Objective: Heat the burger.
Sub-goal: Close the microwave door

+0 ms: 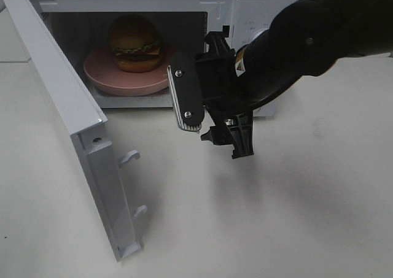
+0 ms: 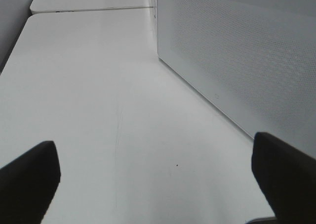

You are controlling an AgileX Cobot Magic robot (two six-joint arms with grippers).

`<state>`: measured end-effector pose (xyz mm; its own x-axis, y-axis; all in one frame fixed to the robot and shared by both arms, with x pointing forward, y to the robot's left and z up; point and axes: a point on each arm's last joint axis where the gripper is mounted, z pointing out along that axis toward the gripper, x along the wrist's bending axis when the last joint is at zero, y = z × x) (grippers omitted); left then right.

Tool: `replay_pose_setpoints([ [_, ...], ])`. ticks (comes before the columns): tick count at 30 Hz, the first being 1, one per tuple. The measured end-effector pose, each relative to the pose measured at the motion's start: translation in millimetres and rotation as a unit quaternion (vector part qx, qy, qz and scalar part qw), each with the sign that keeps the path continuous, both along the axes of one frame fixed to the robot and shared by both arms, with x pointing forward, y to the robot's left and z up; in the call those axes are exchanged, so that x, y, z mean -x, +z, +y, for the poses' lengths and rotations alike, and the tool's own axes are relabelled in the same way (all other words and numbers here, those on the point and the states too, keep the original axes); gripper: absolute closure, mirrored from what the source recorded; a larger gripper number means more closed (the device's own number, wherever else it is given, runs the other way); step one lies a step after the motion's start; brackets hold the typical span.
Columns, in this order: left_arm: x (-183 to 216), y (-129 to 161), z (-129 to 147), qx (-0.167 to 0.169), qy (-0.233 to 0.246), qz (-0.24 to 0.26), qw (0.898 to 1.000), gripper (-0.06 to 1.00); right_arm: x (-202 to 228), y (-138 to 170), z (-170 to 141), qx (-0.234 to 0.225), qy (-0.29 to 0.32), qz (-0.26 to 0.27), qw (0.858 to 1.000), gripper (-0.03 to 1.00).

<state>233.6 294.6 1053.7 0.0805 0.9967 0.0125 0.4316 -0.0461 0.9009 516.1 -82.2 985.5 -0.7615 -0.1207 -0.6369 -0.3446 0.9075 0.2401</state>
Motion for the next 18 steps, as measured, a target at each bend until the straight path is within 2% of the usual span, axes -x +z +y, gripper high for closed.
replay_pose_setpoints([
  [5, 0.0, 0.0, 0.0, 0.000, 0.000, 0.000, 1.000, -0.03, 12.5, 6.7, -9.8, -0.024, -0.026, 0.009, 0.999, 0.21],
  [8, 0.0, 0.0, 0.0, 0.000, 0.000, 0.000, 1.000, -0.03, 21.7, 13.1, -17.1, -0.049, -0.053, 0.019, 0.997, 0.21],
  [10, 0.0, 0.0, 0.0, 0.000, 0.000, 0.000, 1.000, -0.03, 31.5, 18.7, -24.8, -0.082, -0.092, 0.039, 0.992, 0.21],
  [11, 0.0, 0.0, 0.0, 0.000, 0.000, 0.000, 1.000, -0.03, 31.5, 18.7, -24.8, -0.082, -0.092, 0.039, 0.992, 0.21],
  [13, 0.0, 0.0, 0.0, 0.000, 0.000, 0.000, 1.000, -0.03, 45.2, 27.4, -35.5, -0.126, -0.158, 0.083, 0.976, 0.21],
  [16, 0.0, 0.0, 0.0, 0.000, 0.000, 0.000, 1.000, -0.03, 48.8, 30.2, -38.4, -0.136, -0.179, 0.097, 0.970, 0.21],
  [18, 0.0, 0.0, 0.0, 0.000, 0.000, 0.000, 1.000, -0.03, 61.9, 38.1, -49.6, -0.158, -0.256, 0.152, 0.942, 0.21],
])
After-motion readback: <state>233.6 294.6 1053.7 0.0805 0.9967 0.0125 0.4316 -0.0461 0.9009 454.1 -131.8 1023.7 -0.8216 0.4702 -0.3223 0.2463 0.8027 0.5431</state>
